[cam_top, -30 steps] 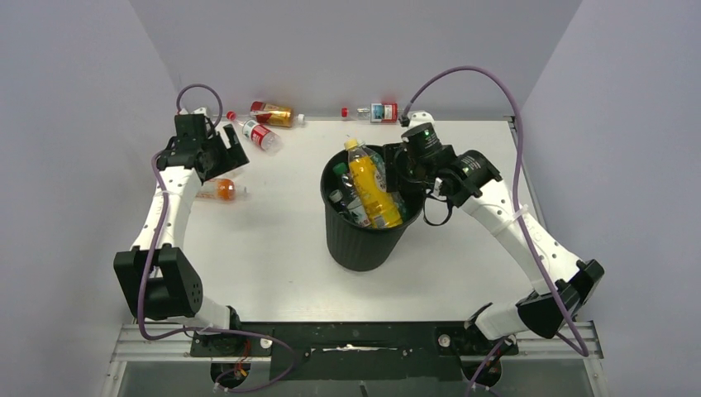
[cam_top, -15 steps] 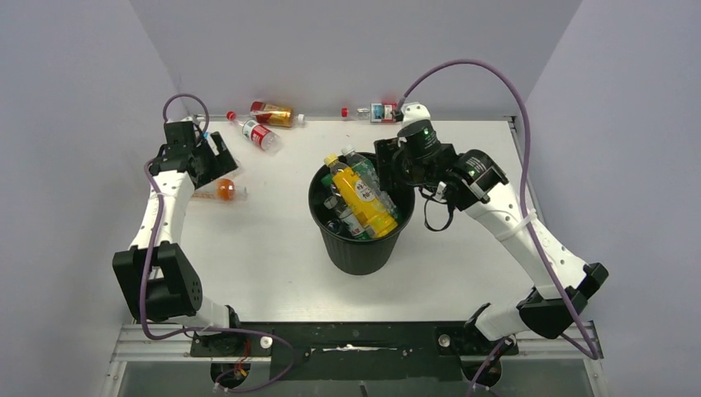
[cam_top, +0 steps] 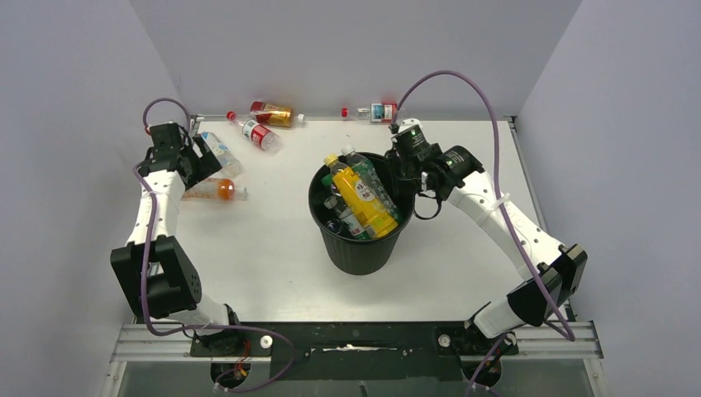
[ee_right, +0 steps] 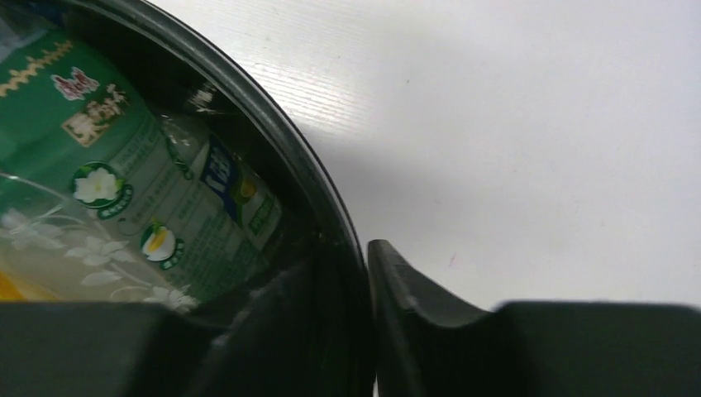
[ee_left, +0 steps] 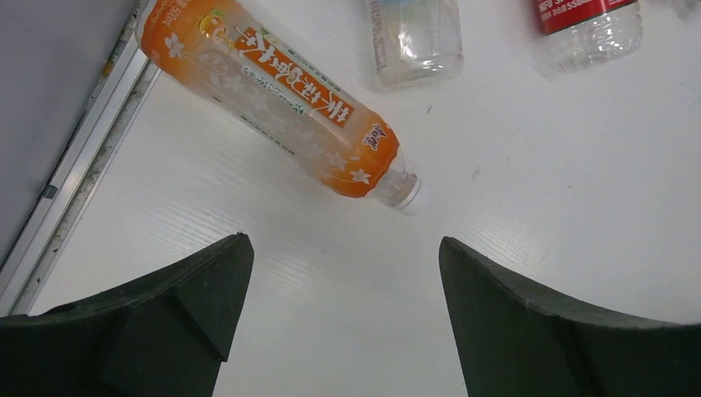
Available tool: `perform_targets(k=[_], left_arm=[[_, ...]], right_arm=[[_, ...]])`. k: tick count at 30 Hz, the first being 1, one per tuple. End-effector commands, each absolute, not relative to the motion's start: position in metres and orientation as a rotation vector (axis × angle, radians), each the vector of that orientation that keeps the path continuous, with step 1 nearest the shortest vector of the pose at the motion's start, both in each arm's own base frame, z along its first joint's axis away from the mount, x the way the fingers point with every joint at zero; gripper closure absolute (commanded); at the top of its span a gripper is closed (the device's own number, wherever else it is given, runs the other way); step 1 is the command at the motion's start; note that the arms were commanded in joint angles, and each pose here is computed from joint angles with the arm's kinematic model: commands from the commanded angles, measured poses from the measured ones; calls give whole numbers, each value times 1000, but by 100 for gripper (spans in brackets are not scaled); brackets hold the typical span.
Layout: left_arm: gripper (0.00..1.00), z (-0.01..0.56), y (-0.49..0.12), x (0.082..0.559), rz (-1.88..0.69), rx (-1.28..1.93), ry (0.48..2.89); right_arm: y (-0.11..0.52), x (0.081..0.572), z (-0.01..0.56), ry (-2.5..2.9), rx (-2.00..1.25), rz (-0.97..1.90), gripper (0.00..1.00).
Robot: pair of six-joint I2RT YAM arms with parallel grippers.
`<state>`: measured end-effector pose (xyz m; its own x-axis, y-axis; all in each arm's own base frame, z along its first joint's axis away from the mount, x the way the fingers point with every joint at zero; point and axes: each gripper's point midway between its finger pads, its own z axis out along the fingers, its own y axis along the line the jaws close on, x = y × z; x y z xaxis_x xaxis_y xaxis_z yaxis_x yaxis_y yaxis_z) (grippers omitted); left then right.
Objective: Put the plastic bottles in the bin
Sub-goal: Move the trash bin to the center of the board, then pick up the plastic bottle at the center of the board.
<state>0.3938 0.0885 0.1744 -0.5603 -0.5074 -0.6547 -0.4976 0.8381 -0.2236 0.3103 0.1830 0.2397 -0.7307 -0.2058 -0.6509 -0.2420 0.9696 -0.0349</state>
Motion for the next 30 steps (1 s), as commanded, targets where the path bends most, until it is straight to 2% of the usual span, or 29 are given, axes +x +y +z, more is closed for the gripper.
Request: perform_targets(k=[1, 8, 15, 16, 18, 21, 30], left_arm=[[16, 173, 106, 409, 26, -785, 2208], [16, 136, 108, 409, 34, -854, 2233], [15, 121, 120, 418, 35, -942, 2212], [15, 121, 123, 420, 27, -960, 2205], [15, 122, 127, 425, 1, -991, 2191], [14, 119, 132, 429, -24, -1050, 2181], [13, 116, 132, 450, -141, -1172, 2107]], right_arm=[[181, 318, 245, 2383, -290, 52, 77], [140, 326, 268, 2346, -142, -52, 88], [107, 326, 275, 2335, -47, -85, 87], [105, 325, 276, 2335, -40, -84, 80], [106, 322, 281, 2328, -39, -67, 46], [107, 318, 293, 2305, -35, -30, 8], [106, 308, 312, 2271, -43, 10, 0]])
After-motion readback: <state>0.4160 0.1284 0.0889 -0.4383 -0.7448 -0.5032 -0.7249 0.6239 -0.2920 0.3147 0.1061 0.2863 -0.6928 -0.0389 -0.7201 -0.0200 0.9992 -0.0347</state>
